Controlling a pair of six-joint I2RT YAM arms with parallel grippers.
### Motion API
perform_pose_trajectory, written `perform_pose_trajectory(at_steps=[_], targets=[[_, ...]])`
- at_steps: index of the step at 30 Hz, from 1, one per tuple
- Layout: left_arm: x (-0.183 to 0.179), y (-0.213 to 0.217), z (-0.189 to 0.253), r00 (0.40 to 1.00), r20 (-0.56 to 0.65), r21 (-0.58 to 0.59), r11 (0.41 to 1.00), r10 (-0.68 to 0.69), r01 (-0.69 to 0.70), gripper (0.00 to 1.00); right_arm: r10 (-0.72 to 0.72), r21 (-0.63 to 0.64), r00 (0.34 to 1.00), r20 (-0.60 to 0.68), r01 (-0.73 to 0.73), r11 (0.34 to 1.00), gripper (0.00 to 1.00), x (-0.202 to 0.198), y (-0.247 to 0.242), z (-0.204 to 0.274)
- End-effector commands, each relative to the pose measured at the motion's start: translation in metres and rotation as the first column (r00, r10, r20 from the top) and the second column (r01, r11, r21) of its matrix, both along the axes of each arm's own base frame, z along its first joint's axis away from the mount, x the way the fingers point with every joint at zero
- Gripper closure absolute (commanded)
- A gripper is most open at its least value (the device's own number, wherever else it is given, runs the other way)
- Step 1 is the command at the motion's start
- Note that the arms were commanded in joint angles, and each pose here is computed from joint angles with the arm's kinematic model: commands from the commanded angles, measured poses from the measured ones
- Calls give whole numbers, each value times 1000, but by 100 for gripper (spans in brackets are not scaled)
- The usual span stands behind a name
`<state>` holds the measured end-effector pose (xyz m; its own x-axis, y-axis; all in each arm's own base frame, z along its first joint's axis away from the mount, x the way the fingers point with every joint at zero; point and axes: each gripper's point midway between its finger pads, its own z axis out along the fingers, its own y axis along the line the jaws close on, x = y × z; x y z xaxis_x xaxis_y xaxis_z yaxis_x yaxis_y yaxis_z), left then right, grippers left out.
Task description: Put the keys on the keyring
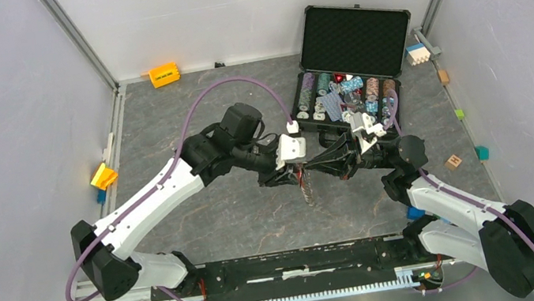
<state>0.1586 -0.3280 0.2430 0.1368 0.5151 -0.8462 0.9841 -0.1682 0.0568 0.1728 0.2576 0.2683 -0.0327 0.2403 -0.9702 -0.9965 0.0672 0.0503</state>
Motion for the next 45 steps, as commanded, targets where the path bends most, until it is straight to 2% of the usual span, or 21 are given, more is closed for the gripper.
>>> perform_pose_trajectory(at_steps=[1,22,28,37,45], targets=[[-4,3,3,995,66,-34,997,-68,70,60,-2,38,997,71,-1,999,100,-4,-3,17],[2,-15,-1,999,12,-87,995,-40,41,58,0,35,998,71,-2,999,100,-4,-2,16],[5,-16,-2,1000,12,-91,996,-21,22,64,-1,36,997,74,-2,999,100,-4,-3,17],[10,-18,-3,1000,12,-90,996,8,-7,82,-2,32,997,74,-1,999,100,-4,-3,16],[6,-12,3,1000,6,-89,996,17,-16,93,-29,16,997,73,28,999,100,3,-3,11]])
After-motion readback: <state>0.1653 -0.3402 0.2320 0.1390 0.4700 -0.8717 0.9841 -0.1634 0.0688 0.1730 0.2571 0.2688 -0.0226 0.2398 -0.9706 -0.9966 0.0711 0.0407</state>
